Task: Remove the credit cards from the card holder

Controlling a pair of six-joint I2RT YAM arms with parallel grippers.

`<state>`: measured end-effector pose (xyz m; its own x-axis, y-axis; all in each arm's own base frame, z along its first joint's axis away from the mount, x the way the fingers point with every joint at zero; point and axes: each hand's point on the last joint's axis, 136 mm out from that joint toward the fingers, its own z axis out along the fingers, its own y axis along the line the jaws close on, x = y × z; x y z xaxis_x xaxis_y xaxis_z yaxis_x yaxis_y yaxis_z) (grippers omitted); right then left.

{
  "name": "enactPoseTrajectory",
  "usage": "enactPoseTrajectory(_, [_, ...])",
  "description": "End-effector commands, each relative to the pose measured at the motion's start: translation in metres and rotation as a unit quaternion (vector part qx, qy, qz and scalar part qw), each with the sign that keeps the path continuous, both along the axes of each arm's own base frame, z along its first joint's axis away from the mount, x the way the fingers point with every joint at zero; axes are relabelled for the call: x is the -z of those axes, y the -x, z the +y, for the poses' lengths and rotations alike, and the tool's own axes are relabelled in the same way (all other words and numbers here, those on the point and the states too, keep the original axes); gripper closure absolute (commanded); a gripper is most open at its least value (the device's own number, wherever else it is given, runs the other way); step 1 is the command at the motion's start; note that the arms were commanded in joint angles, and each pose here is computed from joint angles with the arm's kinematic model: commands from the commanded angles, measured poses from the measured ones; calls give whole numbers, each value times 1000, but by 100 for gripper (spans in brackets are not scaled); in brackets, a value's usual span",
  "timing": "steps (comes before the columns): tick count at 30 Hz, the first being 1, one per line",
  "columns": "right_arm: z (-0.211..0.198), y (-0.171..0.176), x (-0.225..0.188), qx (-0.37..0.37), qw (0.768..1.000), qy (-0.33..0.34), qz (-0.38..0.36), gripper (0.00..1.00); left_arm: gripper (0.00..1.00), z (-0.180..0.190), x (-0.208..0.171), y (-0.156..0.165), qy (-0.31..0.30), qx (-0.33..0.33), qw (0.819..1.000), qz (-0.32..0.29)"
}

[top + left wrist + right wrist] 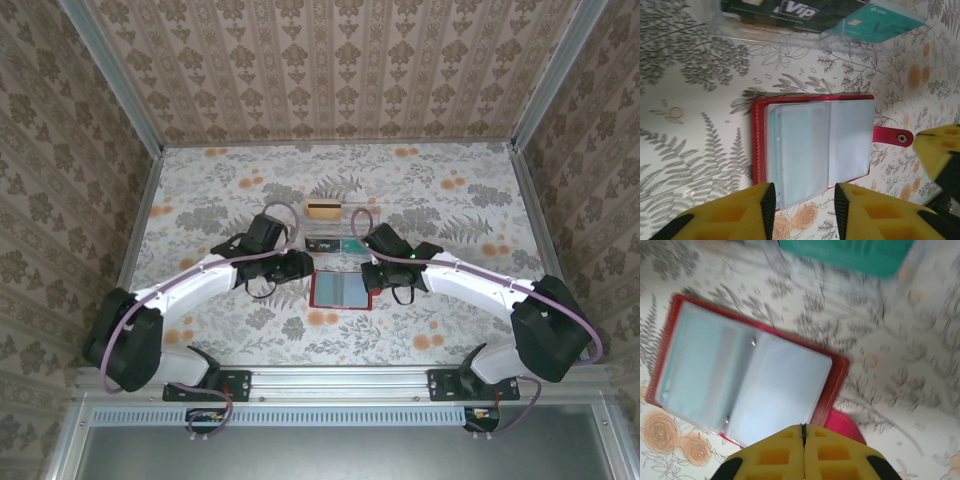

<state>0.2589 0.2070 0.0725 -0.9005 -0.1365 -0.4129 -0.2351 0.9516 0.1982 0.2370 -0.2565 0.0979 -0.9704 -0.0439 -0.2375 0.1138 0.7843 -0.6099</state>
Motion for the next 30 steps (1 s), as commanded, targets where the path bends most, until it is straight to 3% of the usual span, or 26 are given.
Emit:
enactPoseTrajectory(1, [10, 11, 5, 46, 996, -67, 33, 93, 63, -18, -3, -3, 9, 14, 1000, -6])
enactPoseTrajectory(21, [6, 14, 51, 65, 995, -26, 77, 80, 68, -43, 38, 13, -2, 53, 998, 39])
enactPoseTrajectory(30, [5, 17, 58, 65, 994, -21, 85, 79, 68, -40, 52, 17, -18, 60, 997, 55])
